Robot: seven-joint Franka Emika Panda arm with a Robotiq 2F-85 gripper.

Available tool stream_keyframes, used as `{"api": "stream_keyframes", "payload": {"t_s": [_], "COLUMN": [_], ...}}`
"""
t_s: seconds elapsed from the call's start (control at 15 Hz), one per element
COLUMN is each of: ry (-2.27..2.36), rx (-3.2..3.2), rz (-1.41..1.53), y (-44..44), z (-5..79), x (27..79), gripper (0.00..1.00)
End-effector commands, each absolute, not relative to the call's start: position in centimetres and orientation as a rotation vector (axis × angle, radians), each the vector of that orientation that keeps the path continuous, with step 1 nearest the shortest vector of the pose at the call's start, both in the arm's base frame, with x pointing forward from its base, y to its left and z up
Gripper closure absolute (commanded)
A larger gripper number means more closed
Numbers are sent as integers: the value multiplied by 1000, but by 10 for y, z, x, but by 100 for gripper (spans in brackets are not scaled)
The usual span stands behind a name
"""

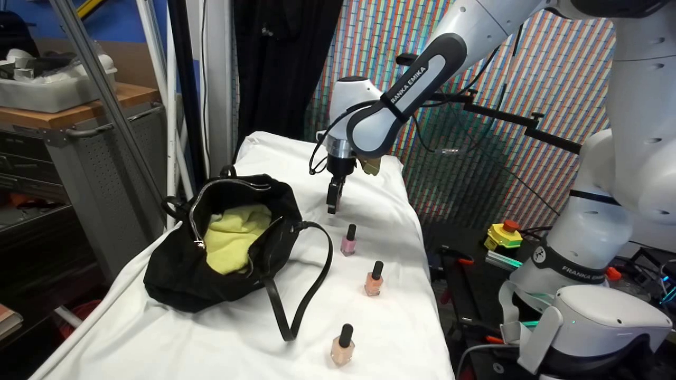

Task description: Pick up the nail polish bottles and place them in the black bag

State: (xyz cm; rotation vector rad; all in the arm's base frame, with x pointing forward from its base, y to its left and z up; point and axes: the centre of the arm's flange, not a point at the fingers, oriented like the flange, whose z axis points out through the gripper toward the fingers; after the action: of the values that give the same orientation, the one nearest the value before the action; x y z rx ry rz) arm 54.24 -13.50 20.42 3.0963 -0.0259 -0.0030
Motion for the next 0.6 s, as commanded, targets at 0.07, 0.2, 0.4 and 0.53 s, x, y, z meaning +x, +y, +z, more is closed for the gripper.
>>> {"api": "stream_keyframes", "payload": {"t_s": [0.07,0.2,0.4,0.53], "ry": [0,0,3,4], "rx": [3091,3092,3088,3086], "rz": [-30,-35,-39,-39], "y": [-141,-141,-140,-140], "z": [201,200,201,201], "x": [552,553,552,552], "gripper": [0,0,0,26]}}
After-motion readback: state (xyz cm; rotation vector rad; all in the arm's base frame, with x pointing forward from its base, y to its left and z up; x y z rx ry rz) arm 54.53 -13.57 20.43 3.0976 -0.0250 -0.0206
